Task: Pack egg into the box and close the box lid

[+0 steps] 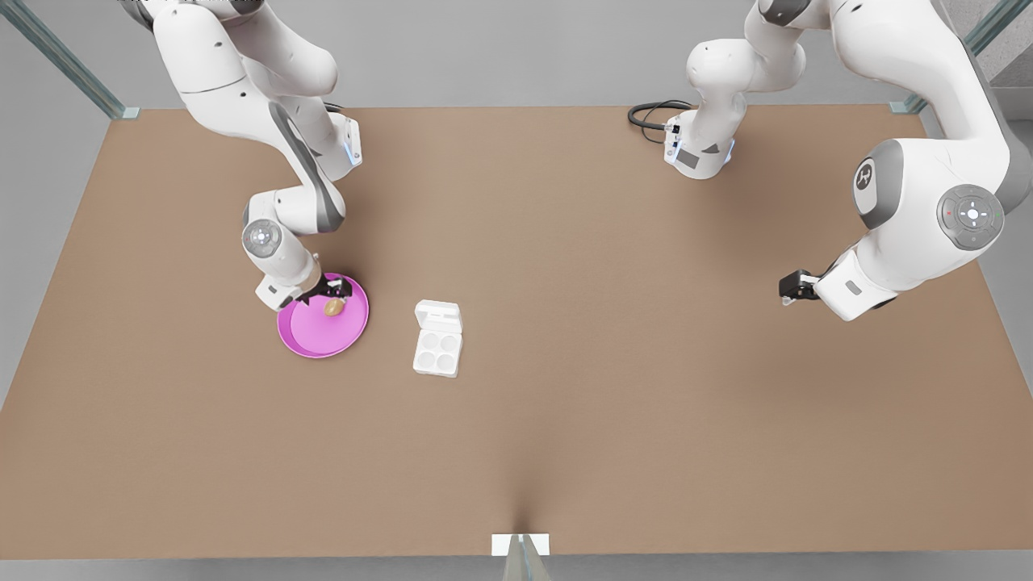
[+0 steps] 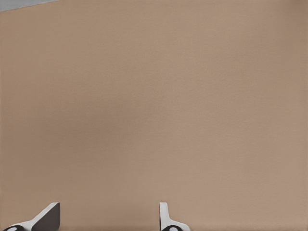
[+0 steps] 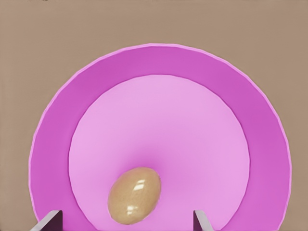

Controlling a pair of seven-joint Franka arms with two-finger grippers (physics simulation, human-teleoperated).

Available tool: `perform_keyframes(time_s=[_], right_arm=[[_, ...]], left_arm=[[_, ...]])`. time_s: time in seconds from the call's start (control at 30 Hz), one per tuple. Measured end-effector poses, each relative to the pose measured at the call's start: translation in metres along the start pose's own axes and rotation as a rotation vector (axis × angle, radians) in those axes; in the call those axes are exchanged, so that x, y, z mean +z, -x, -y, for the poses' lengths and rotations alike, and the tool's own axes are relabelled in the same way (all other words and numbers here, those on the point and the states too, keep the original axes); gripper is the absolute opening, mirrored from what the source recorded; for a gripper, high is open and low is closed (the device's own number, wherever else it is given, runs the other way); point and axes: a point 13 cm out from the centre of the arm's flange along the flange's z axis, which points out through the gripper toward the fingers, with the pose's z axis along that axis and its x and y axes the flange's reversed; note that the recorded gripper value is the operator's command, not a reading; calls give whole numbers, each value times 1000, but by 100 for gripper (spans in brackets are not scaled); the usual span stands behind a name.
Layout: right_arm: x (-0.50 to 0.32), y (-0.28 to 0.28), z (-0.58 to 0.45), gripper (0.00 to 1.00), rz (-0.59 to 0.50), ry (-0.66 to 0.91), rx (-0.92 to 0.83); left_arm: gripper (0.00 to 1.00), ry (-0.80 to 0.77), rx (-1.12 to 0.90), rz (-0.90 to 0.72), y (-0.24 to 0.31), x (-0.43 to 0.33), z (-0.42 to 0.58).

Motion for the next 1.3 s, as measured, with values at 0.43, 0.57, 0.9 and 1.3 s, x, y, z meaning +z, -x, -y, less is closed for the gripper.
perform_keyframes(time_s=[0.43,0.57,0.9,1.3], right_arm=[[41,9,-8,100,-18,40,22],[43,12,-8,100,-16,44,27],[48,-1,-2,100,-32,41,39],[48,2,-4,66,-28,43,43]], left_arm=[[100,-1,4,-1,0,0,2],[100,-2,4,-1,0,0,2],[100,-3,4,-4,0,2,2],[100,-4,4,-8,1,5,2]])
